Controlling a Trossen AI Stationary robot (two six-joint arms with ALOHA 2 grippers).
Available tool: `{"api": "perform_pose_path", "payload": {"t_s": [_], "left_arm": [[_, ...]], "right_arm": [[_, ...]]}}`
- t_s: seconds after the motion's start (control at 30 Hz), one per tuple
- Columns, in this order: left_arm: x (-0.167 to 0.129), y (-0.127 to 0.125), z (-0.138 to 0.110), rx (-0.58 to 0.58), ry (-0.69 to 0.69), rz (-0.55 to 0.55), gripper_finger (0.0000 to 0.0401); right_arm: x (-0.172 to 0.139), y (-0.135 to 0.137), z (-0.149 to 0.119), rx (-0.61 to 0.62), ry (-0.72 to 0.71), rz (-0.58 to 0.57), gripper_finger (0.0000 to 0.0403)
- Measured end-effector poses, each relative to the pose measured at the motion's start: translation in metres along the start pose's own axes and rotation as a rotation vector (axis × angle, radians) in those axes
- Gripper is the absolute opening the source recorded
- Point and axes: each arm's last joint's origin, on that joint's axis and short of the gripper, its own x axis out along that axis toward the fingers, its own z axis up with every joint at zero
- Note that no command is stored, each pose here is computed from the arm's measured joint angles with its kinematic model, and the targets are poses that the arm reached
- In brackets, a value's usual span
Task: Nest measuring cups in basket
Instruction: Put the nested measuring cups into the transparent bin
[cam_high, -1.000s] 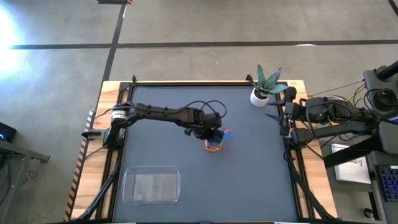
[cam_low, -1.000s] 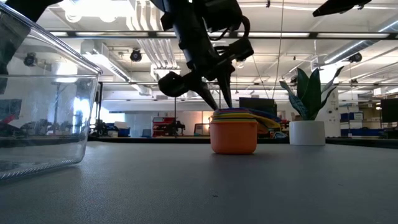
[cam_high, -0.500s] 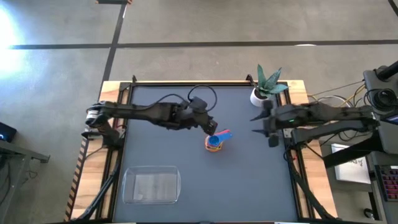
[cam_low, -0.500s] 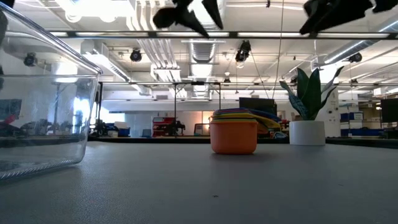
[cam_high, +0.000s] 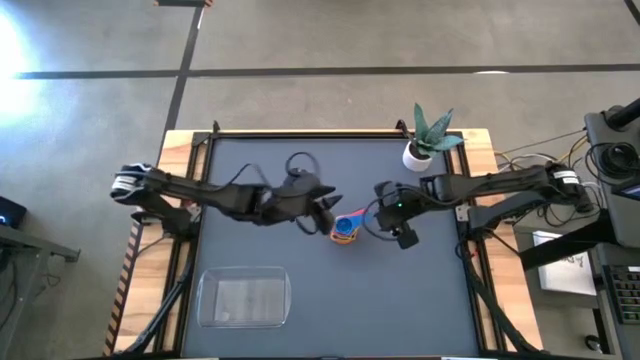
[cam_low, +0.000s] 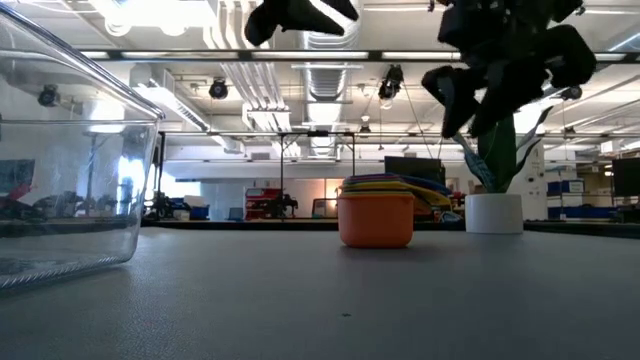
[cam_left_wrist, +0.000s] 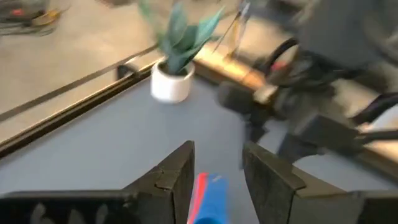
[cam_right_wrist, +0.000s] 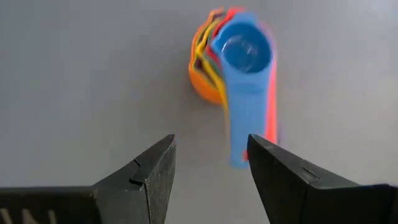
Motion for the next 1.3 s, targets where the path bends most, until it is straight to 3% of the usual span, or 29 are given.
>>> {"api": "perform_pose_path", "payload": {"t_s": [0.13,0.27,0.37,0.5,0.77,1.07,1.3], "left_arm": [[-0.016,0.005,-0.013,-0.042,-0.162,-0.141,0.0106],[-0.023,0.004,-0.036,-0.013,-0.332,-0.248,0.0097],[-0.024,0.008,-0.052,-0.019,-0.462,-0.289,0.0092],[-0.019,0.018,-0.075,-0.018,-0.533,-0.298,0.0091],[-0.017,0.028,-0.092,0.019,-0.531,-0.284,0.0091],[-0.018,0.029,-0.092,0.016,-0.528,-0.286,0.0091],[-0.019,0.027,-0.094,0.040,-0.504,-0.331,0.0091]], "right_arm": [[0.003,-0.009,0.002,-0.057,-0.016,-0.012,0.0187],[0.011,-0.018,-0.001,-0.128,-0.001,-0.023,0.0200],[0.016,-0.027,-0.004,-0.114,0.005,-0.033,0.0227],[0.026,-0.034,-0.010,-0.055,0.051,-0.028,0.0280],[0.057,-0.045,-0.009,-0.036,0.093,-0.069,0.0364],[0.096,-0.065,0.007,-0.044,0.167,-0.023,0.0368],[0.122,-0.072,0.010,-0.034,0.296,0.113,0.0368]]}}
